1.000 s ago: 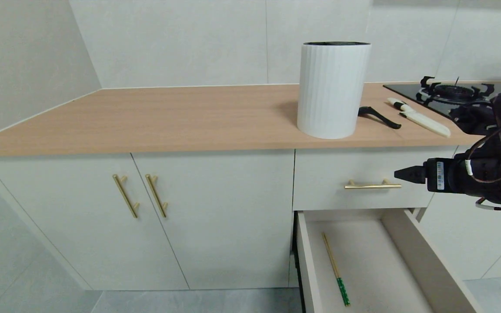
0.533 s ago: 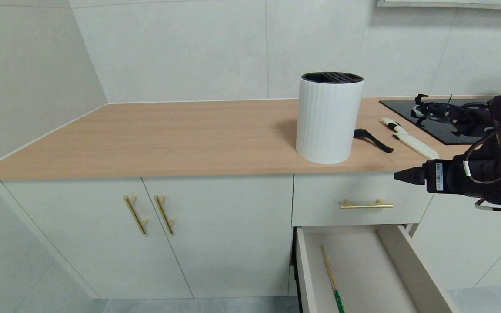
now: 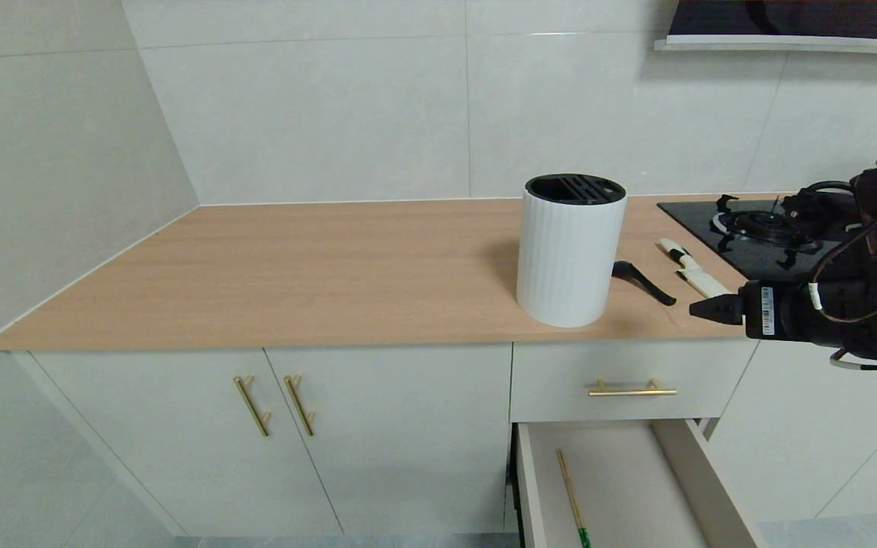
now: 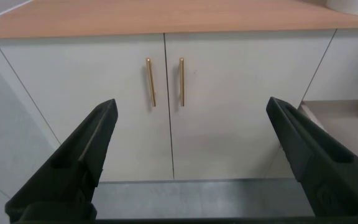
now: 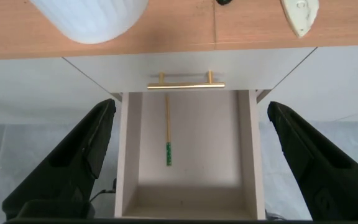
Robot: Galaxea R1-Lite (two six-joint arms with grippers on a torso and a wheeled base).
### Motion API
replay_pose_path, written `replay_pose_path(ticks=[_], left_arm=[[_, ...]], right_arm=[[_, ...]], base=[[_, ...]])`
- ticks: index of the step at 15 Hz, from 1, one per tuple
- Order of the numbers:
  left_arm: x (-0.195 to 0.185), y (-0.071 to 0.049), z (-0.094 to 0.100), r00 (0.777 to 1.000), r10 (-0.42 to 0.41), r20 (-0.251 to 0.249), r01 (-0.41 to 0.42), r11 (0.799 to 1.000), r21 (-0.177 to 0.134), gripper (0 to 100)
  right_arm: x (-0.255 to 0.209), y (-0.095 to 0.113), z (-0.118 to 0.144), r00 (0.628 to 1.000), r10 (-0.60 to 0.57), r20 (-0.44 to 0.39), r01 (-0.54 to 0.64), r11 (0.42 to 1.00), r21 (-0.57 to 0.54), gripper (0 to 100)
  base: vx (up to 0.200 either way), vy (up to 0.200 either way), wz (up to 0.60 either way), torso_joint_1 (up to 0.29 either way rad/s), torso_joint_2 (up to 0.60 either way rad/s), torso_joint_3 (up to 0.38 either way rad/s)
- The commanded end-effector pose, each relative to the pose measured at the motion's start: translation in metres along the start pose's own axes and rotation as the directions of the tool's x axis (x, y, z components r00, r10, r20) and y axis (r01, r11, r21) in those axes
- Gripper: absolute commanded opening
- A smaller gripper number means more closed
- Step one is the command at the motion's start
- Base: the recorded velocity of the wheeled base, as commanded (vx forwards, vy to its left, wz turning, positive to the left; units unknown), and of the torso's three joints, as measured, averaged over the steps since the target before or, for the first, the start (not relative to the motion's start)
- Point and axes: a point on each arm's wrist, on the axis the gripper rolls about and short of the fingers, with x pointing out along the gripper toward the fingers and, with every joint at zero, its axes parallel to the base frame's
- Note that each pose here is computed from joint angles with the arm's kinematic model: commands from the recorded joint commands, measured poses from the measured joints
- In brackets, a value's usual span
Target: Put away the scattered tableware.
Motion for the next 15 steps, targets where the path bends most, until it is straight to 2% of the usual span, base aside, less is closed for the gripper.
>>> replay_pose_path(ticks=[1,3,6,8,11,14,15], left_arm=[[0.000,0.000,0.000,1.000,0.000,-0.003,0.000,1.000,0.000,100],[0.000,0.000,0.000,1.000,0.000,-0.003,0.000,1.000,0.000,100],[0.000,0.000,0.000,1.000,0.000,-0.003,0.000,1.000,0.000,100],[0.000,0.000,0.000,1.000,0.000,-0.001,0.000,1.000,0.000,100],[0.000,0.000,0.000,1.000,0.000,-0.001,0.000,1.000,0.000,100],[0.000,0.000,0.000,1.000,0.000,-0.003,0.000,1.000,0.000,100],[0.000,0.000,0.000,1.000,0.000,-0.003,0.000,1.000,0.000,100]], right_arm=[[0.004,0.001,-0.001,1.000,-0.001,-0.009,0.001,1.000,-0.002,100],[0.014,-0.001,0.000,1.000,-0.014,-0.014,0.014,1.000,-0.001,100],[0.036,-0.015,0.005,0.999,-0.036,0.009,0.037,0.995,-0.087,100],[0.055,-0.022,0.013,0.999,0.025,0.033,-0.022,0.995,-0.097,100],[0.104,-0.044,0.031,0.985,0.161,0.066,-0.148,0.975,-0.168,100],[0.146,-0.047,0.031,0.974,0.207,0.089,-0.188,0.965,-0.183,100],[0.146,-0.047,0.031,0.974,0.207,0.089,-0.188,0.965,-0.183,100]], base=[[0.000,0.000,0.00,0.061,-0.14,-0.071],[0.000,0.000,0.00,0.018,-0.04,-0.021],[0.000,0.000,0.00,0.000,0.00,0.000],[0.000,0.000,0.00,0.000,0.00,0.000],[0.000,0.000,0.00,0.000,0.00,0.000],[0.000,0.000,0.00,0.000,0.00,0.000],[0.000,0.000,0.00,0.000,0.00,0.000]])
